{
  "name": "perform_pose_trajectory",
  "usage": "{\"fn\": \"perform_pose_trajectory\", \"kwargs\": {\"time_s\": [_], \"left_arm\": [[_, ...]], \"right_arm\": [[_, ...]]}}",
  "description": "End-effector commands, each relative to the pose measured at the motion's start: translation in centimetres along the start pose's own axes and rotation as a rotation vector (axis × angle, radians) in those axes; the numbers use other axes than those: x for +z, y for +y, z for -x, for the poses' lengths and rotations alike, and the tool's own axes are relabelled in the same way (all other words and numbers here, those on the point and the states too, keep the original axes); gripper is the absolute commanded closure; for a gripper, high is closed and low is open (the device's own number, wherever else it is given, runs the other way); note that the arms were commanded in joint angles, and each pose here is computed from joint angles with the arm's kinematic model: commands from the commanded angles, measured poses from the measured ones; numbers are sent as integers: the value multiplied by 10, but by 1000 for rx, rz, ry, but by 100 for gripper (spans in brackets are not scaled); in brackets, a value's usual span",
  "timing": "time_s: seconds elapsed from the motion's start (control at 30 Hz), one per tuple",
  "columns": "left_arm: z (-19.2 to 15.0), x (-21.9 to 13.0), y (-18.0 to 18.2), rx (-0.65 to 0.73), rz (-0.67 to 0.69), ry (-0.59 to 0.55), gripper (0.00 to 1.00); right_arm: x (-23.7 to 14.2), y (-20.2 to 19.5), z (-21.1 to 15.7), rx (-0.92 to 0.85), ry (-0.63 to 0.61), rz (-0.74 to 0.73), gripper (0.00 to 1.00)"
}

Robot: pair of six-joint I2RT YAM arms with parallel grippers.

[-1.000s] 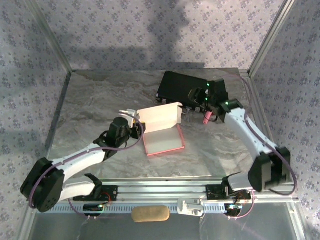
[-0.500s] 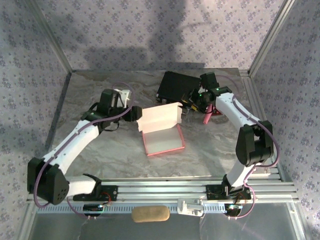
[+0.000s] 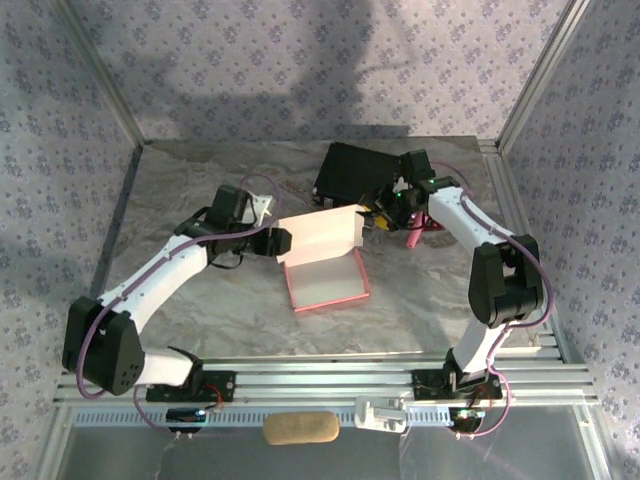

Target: Fold the paper box

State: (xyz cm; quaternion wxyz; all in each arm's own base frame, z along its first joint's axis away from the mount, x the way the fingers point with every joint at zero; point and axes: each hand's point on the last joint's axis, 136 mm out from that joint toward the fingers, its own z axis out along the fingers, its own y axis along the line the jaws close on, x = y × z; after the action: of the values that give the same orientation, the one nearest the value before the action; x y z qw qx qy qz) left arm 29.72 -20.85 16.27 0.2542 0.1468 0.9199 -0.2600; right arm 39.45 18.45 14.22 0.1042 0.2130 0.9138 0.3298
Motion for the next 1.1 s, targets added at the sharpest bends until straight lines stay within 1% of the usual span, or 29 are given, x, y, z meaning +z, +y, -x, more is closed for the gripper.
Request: {"fn": "perform_pose_trajectory", "kwargs": {"time_s": [0.0, 0.1, 0.2, 0.27, 0.4, 0.47, 0.6, 0.77, 0.83, 0.87, 1.0, 1.07], "left_arm": [[-7, 0, 5, 96, 36, 22, 33], [-8, 8, 6, 102, 39, 43, 38], [-5, 12, 5, 98, 57, 33, 41], [-4, 16, 6, 85, 76, 40, 48], [-2, 24, 5, 73, 109, 36, 57], [0, 26, 5, 66, 130, 21, 60], [4, 28, 4, 40, 151, -13, 69], [16, 26, 8, -21, 191, -103, 80], [22, 24, 9, -51, 203, -149, 83], [26, 23, 9, -63, 208, -175, 83], [39, 20, 8, -111, 198, -264, 85], [43, 24, 4, -125, 171, -276, 85]], "right_arm": [[4, -9, 1, 19, 26, 17, 44], [7, -14, 0, 29, 38, 24, 46], [10, -13, -3, 28, 52, 37, 47], [11, -13, -4, 28, 57, 36, 48], [11, -10, -6, 25, 62, 41, 49], [12, -9, -8, 26, 72, 48, 49], [17, -7, -13, 35, 88, 62, 50], [24, -8, -23, 75, 116, 88, 52], [24, -4, -25, 86, 109, 106, 52], [29, -14, -32, 112, 124, 95, 52], [35, -15, -40, 157, 121, 115, 53], [39, -16, -43, 176, 118, 114, 53]]}}
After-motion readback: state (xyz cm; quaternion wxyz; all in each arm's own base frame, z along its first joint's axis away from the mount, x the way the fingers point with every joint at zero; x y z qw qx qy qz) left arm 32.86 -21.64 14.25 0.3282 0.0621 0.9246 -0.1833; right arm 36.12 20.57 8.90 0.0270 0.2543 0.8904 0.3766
